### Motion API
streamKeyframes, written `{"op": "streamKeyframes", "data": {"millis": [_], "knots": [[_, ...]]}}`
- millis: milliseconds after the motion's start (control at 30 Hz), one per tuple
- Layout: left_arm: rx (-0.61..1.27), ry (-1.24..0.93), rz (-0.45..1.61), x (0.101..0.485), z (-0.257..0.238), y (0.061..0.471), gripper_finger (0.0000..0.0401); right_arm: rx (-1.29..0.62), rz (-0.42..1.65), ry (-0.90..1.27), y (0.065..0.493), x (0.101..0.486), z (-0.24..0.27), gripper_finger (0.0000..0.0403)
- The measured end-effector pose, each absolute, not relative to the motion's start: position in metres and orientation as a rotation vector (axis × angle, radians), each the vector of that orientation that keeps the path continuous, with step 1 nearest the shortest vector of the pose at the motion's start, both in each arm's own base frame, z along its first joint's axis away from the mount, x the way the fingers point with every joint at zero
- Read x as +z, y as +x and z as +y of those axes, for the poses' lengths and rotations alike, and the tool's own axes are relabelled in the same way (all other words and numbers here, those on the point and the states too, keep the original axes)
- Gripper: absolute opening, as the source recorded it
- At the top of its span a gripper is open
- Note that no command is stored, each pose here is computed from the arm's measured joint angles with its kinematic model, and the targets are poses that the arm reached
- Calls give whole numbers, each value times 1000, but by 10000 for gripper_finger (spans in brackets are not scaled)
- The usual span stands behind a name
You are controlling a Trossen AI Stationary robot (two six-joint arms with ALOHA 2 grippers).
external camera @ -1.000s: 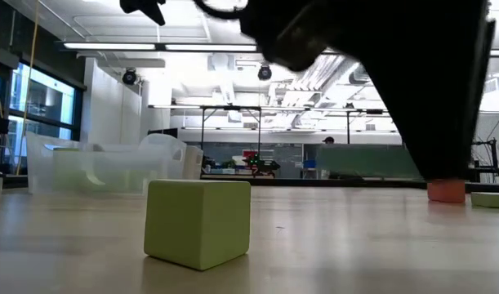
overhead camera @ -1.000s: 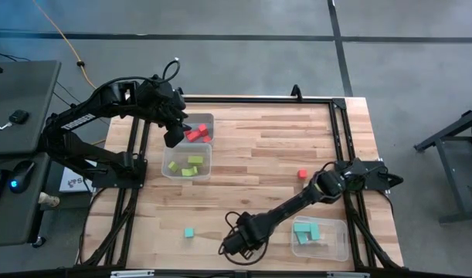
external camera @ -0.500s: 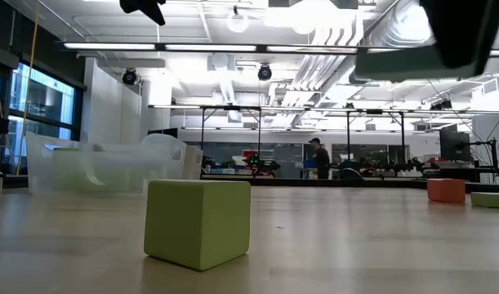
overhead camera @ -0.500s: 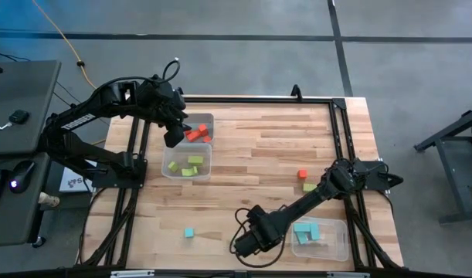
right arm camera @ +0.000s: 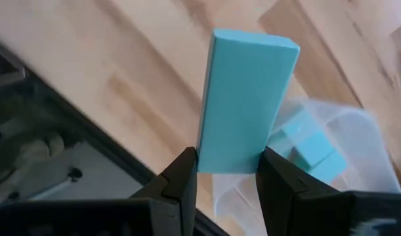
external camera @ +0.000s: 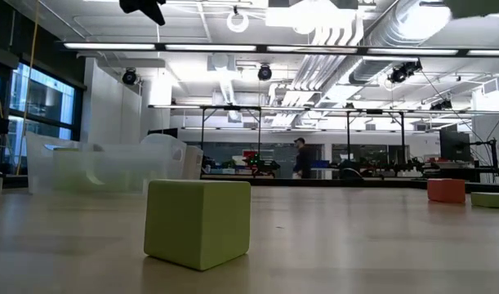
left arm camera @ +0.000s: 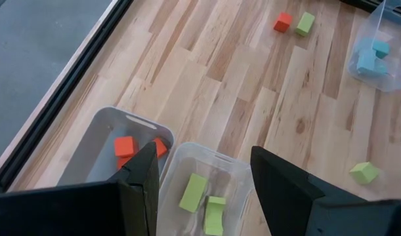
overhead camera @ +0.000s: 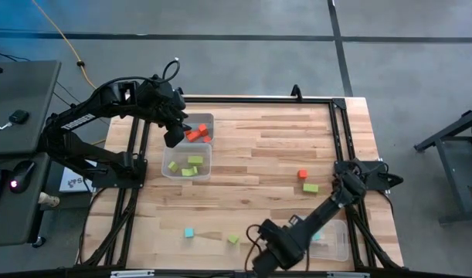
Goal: Sort & place blocks by color
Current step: Put the blue block into the bottom transparent bin
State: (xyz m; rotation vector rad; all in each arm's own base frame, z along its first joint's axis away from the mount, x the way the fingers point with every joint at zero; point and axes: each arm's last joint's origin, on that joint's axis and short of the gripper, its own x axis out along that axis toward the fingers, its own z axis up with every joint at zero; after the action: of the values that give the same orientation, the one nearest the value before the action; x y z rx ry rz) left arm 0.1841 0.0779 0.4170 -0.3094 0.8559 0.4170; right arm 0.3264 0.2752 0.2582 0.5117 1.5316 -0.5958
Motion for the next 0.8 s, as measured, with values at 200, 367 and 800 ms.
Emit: {"op": "streamKeyframes", "data": {"millis": [200, 367, 800], "knots": [[432, -340, 848, 417, 78, 184, 168, -552, 1549, 461, 304, 257, 299, 99], [450, -377, 838, 417, 78, 184, 168, -545, 1530, 464, 286, 262, 314, 99], [454, -386, 825, 418, 78, 185, 168, -575, 1535, 446, 247, 274, 308, 99]]}}
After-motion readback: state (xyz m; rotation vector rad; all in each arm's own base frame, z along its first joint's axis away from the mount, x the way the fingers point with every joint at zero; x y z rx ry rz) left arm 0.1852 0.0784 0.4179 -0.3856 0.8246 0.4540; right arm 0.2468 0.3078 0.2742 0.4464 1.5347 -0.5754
